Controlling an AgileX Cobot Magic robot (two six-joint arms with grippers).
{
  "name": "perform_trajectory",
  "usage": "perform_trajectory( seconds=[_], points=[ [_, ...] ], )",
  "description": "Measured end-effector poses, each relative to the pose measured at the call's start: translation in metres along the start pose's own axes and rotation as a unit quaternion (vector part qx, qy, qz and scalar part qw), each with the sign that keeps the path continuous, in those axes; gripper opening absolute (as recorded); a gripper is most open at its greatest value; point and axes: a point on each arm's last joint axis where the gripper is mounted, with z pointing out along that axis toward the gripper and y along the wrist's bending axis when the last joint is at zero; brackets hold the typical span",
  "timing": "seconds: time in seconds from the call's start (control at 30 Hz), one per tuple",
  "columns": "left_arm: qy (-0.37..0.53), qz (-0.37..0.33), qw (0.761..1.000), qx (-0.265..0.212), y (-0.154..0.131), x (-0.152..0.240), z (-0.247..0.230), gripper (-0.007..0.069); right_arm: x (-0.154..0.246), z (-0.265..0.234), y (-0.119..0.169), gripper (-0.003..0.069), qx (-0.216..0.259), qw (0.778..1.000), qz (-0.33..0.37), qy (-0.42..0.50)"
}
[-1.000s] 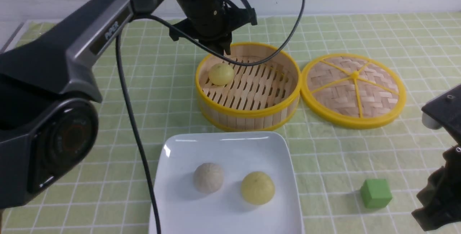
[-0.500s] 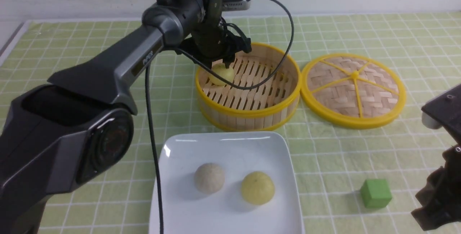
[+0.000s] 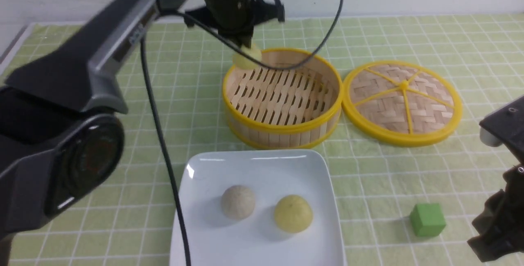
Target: Put the steamed buns into the plate on the green tablecloth.
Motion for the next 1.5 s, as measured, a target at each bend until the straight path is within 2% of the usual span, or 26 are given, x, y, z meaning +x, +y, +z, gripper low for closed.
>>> perform_trajectory(
  seconds=[0.03,0.07,0.17,0.23,0.33,0.43,0.47,0.5,0.57,0.7,0.83,0.97,1.07,1.2,1.33,1.4,1.47,1.5],
  points=[
    [-0.036,0.004,0.999,0.013,0.0,-0.008,-0.043,0.0019,0.0,0.0,0.0,0.009,0.0,1.0,0.0,0.0],
    [-0.048,0.008,0.999,0.02,-0.001,-0.009,-0.06,0.0019,0.0,0.0,0.0,0.0091,0.0,1.0,0.0,0.001],
    [-0.045,0.034,0.998,0.04,-0.005,0.005,-0.101,0.0019,0.001,0.0,0.0,0.0096,0.001,1.0,0.0,0.004],
    [-0.01,0.054,0.997,0.046,-0.009,0.027,-0.108,0.0019,0.001,0.0,0.0,0.0097,0.001,1.0,0.0,0.006],
    [0.056,0.074,0.995,0.041,-0.009,0.063,-0.101,0.002,0.001,0.0,0.0,0.0099,0.001,1.0,0.0,0.007],
    [0.182,0.103,0.978,0.016,-0.003,0.14,-0.079,0.0022,0.001,0.0,0.0,0.0102,0.001,1.0,0.0,0.006],
    [0.188,0.104,0.976,0.015,-0.004,0.145,-0.078,0.0022,0.001,0.0,0.0,0.0102,0.001,1.0,0.0,0.006],
    [0.228,0.107,0.968,0.004,0.001,0.176,-0.068,0.0022,0.001,0.0,0.0,0.0103,0.0,1.0,0.0,0.003],
    [0.247,0.096,0.964,-0.002,0.005,0.206,-0.053,0.0022,0.0,0.0,0.0,0.0104,0.0,1.0,0.0,-0.003],
    [0.23,0.058,0.971,-0.004,0.013,0.235,-0.027,0.0024,-0.002,0.0,0.0,0.0106,0.0,1.0,-0.005,-0.013],
    [0.208,0.046,0.977,0.002,0.014,0.243,-0.013,0.004,-0.001,0.001,0.0,0.0106,0.0,1.0,-0.011,-0.008],
    [0.199,0.042,0.979,0.005,0.013,0.243,-0.007,0.0087,0.007,-0.006,-0.002,0.009,0.004,1.0,-0.011,0.012],
    [0.197,0.04,0.98,0.006,0.013,0.243,-0.006,0.0197,0.026,-0.03,-0.003,0.0035,-0.007,1.0,-0.002,0.005],
    [0.188,0.04,0.981,0.009,0.011,0.237,-0.007,0.0362,0.065,-0.075,-0.008,-0.0014,-0.034,0.994,0.023,-0.101],
    [0.18,0.041,0.983,0.012,0.008,0.231,-0.01,0.0451,0.099,-0.089,-0.013,-0.0015,-0.05,0.972,0.03,-0.228],
    [0.178,0.042,0.983,0.013,0.008,0.229,-0.011,0.0483,0.116,-0.082,-0.014,-0.0015,-0.067,0.934,0.032,-0.348],
    [0.18,0.042,0.983,0.012,0.008,0.229,-0.011,0.049,0.125,-0.067,-0.014,-0.0015,-0.069,0.909,0.02,-0.411],
    [0.18,0.042,0.983,0.012,0.008,0.229,-0.011,0.0492,0.127,-0.061,-0.014,-0.0015,-0.068,0.903,0.013,-0.425]
  ],
)
